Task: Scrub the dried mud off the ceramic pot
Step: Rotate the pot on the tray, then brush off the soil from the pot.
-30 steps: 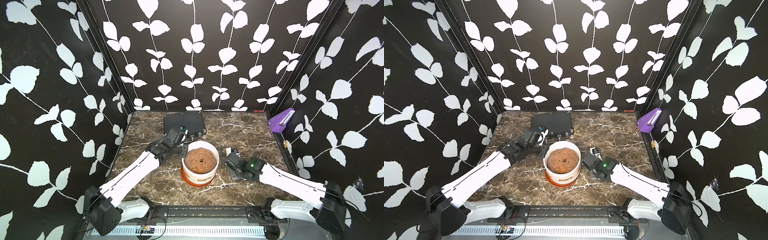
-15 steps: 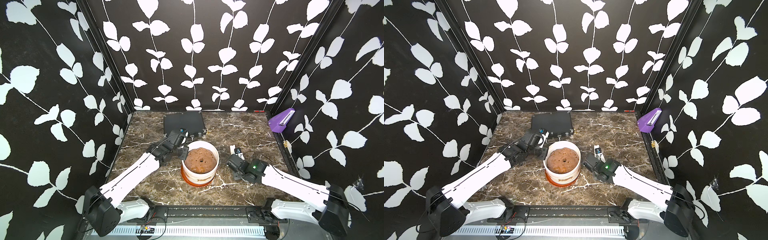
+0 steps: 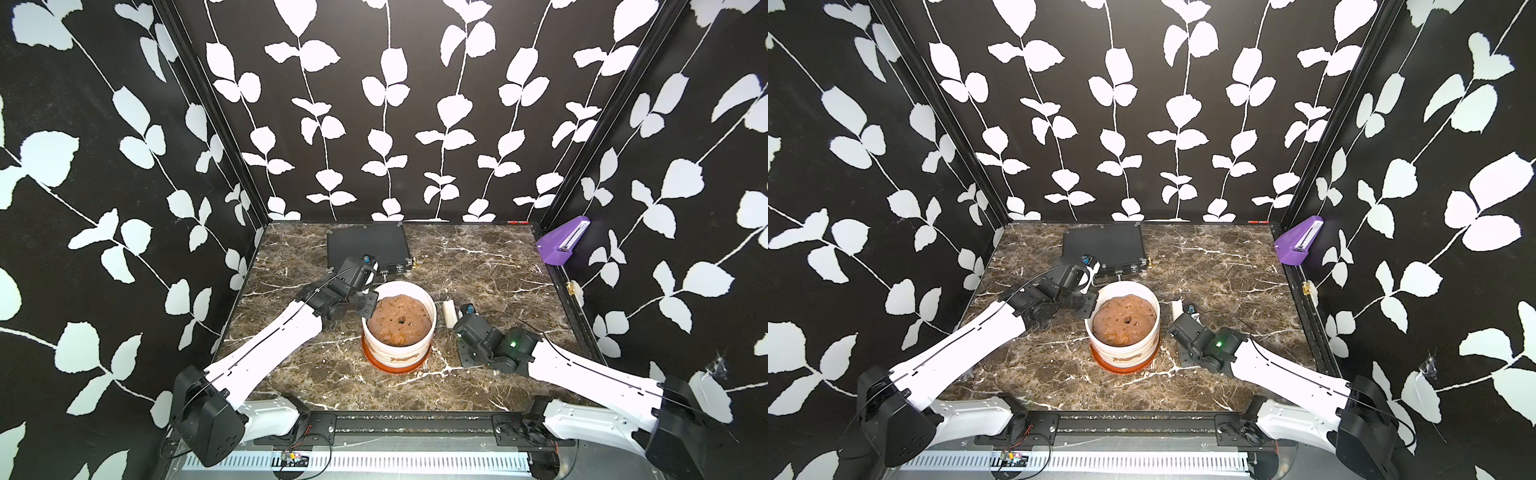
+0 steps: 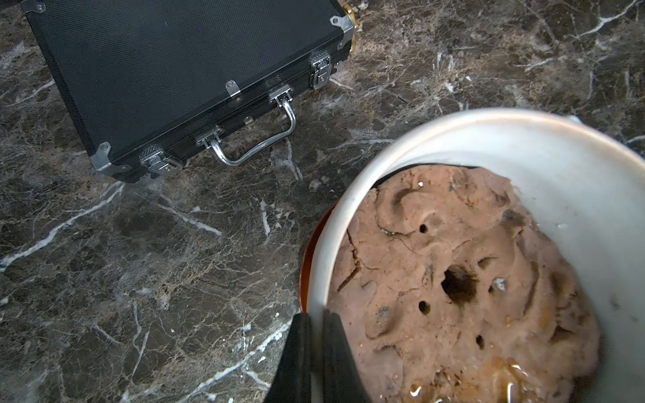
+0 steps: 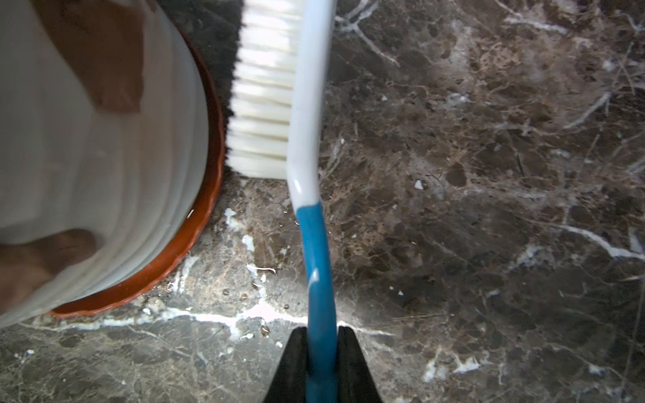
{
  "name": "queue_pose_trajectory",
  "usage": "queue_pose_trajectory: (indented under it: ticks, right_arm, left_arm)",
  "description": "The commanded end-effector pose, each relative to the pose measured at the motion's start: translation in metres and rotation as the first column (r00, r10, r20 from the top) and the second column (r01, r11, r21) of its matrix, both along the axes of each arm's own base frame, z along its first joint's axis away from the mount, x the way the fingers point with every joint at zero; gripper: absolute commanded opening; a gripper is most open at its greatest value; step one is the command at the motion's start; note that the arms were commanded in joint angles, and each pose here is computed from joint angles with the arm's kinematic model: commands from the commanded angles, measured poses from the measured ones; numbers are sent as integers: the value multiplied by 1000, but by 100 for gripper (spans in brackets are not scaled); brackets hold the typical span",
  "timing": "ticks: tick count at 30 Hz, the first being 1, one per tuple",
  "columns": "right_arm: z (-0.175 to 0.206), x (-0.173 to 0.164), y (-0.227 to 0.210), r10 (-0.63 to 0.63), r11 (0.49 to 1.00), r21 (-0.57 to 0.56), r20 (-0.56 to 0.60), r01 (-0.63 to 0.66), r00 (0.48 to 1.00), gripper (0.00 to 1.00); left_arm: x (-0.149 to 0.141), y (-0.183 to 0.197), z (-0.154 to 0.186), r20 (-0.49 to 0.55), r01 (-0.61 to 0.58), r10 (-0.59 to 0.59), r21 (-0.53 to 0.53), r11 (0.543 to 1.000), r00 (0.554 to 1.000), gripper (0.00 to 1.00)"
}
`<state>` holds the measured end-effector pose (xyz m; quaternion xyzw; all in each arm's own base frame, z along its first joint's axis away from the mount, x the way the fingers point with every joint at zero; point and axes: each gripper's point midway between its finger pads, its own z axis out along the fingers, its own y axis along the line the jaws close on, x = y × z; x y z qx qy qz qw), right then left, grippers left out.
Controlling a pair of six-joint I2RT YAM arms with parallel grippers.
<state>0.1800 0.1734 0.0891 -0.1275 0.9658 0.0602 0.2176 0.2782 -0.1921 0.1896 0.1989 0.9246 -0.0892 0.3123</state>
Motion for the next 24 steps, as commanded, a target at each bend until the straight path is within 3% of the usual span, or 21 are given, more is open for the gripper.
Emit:
queue_pose_trajectory:
  ticks: [1, 8, 16, 24]
  right_arm:
    - [6, 2, 17, 27, 998, 54, -6, -26, 1000, 0]
    - [2, 7, 6, -36, 999, -23, -33, 35, 999, 0]
    - [10, 6, 19, -12, 999, 36, -47, 14, 999, 0]
    - [4, 3, 17, -17, 1000, 19, -78, 19, 997, 0]
  left_arm:
    - [10, 1, 1, 19, -30, 30, 5, 1000, 999, 0]
    - [9, 0, 2, 18, -30, 30, -11, 1000, 999, 0]
    - [7, -4, 3, 13, -22, 23, -37, 999, 1000, 0]
    - [5, -5, 3, 9, -20, 20, -60, 998, 1000, 0]
